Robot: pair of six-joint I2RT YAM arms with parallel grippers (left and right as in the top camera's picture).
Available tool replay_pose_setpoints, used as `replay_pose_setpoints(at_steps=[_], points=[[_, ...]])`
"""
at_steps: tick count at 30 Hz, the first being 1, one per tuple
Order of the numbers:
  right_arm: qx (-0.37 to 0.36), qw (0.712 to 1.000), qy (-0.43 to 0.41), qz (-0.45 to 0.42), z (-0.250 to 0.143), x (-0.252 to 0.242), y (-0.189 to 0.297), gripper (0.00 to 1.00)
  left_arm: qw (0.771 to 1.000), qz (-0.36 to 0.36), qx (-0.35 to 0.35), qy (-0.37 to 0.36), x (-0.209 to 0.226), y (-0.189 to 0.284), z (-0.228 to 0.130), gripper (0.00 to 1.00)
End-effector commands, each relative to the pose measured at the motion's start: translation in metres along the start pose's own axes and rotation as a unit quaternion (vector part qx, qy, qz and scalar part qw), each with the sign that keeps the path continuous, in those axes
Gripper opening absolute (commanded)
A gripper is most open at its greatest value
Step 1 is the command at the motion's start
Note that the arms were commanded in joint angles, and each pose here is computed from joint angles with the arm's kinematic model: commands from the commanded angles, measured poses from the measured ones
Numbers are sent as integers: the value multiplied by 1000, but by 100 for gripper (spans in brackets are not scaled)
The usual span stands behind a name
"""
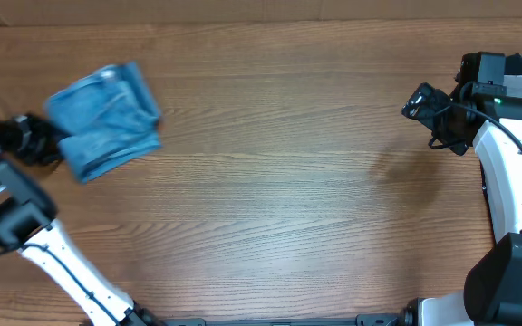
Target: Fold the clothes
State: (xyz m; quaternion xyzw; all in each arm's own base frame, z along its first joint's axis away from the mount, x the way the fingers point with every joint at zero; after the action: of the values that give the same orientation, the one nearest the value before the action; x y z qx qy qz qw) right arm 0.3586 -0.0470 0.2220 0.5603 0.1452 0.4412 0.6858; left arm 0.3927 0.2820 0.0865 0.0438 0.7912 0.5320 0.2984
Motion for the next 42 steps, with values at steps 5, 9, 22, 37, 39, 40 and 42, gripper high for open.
replay_pose_setpoints(at_steps=[5, 9, 22, 37, 39, 40, 42], points=[[-7, 1000, 3, -1, 2, 1, 2, 100, 989, 77, 13, 123, 98, 17, 14, 54], [-7, 1000, 3, -1, 2, 1, 2, 100, 986, 81, 38, 141, 107, 19, 6, 52], [-7, 1000, 3, -1, 2, 1, 2, 100, 979, 67, 143, 128, 79, -55, -33, 45], [-7, 1000, 3, -1, 2, 1, 2, 100, 990, 65, 117, 51, 54, -69, -30, 64], [-7, 1000, 3, -1, 2, 1, 2, 100, 991, 71, 109, 33, 53, -64, -30, 64], [-7, 1000, 3, -1, 2, 1, 2, 100, 991, 75, 104, 30, 52, -61, -30, 64], [-7, 1000, 3, -1, 2, 1, 2, 100, 994, 82, 76, 10, 43, -43, -30, 62]])
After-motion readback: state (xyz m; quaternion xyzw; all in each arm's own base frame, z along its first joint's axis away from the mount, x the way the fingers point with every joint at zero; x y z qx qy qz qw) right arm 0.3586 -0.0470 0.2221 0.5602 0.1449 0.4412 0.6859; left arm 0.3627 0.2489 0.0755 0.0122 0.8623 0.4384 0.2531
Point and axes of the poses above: each gripper's point midway between its finger pads, its own y axis back along the fingers, its own x axis along the line the jaws close on, z = x × y, the point moved 9 cm from there along y, back along the fingers, and after that the axes turned 4 degrees about -y, right-handed, at the moved point
